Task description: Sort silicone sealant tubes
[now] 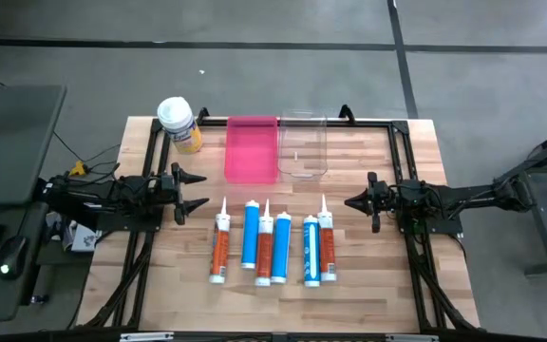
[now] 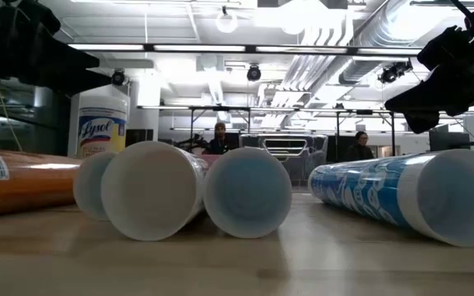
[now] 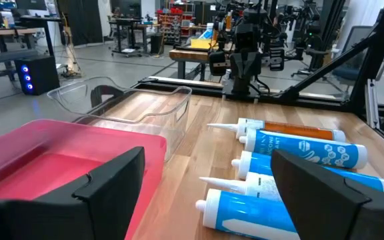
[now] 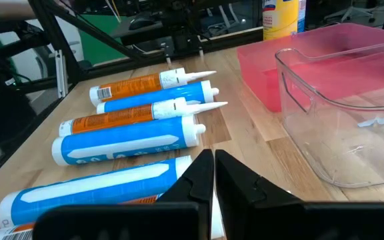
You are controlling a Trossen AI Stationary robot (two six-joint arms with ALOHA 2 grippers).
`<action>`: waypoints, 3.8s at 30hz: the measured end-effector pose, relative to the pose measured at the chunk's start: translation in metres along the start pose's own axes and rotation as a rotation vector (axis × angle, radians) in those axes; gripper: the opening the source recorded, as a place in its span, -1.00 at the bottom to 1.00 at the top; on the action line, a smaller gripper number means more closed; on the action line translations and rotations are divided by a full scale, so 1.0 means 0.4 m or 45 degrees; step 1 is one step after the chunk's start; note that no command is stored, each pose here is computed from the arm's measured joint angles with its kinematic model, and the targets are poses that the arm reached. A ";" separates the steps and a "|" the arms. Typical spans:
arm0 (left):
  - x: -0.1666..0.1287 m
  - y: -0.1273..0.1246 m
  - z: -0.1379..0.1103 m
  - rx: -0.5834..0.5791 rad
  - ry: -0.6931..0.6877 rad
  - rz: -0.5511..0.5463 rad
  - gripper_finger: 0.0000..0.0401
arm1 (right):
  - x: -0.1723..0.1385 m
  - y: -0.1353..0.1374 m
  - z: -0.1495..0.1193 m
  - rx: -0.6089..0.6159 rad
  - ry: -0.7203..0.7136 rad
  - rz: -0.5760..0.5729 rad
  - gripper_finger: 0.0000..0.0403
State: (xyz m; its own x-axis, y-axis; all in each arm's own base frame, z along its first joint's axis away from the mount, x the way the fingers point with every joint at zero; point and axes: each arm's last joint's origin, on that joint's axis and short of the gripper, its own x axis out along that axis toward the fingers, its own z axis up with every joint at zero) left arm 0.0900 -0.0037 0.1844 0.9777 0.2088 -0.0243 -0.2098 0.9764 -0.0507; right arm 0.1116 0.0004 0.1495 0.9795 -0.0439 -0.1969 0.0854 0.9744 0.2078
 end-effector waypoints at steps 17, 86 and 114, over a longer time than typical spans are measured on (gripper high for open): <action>0.000 0.000 0.000 0.000 0.000 0.000 0.59 | 0.000 0.000 0.000 0.000 -0.001 0.000 -0.94; 0.000 0.000 0.000 0.000 0.000 0.000 0.59 | 0.000 -0.003 0.010 0.196 -0.069 -0.071 -0.94; 0.000 0.000 0.000 0.000 0.000 0.000 0.59 | 0.044 0.041 0.216 1.113 0.384 -0.602 -0.94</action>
State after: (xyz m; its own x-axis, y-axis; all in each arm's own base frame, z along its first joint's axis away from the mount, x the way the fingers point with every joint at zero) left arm 0.0900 -0.0037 0.1844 0.9777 0.2087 -0.0242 -0.2097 0.9765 -0.0507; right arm 0.1460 -0.0035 0.2323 0.7355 -0.2060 -0.6454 0.6695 0.3672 0.6457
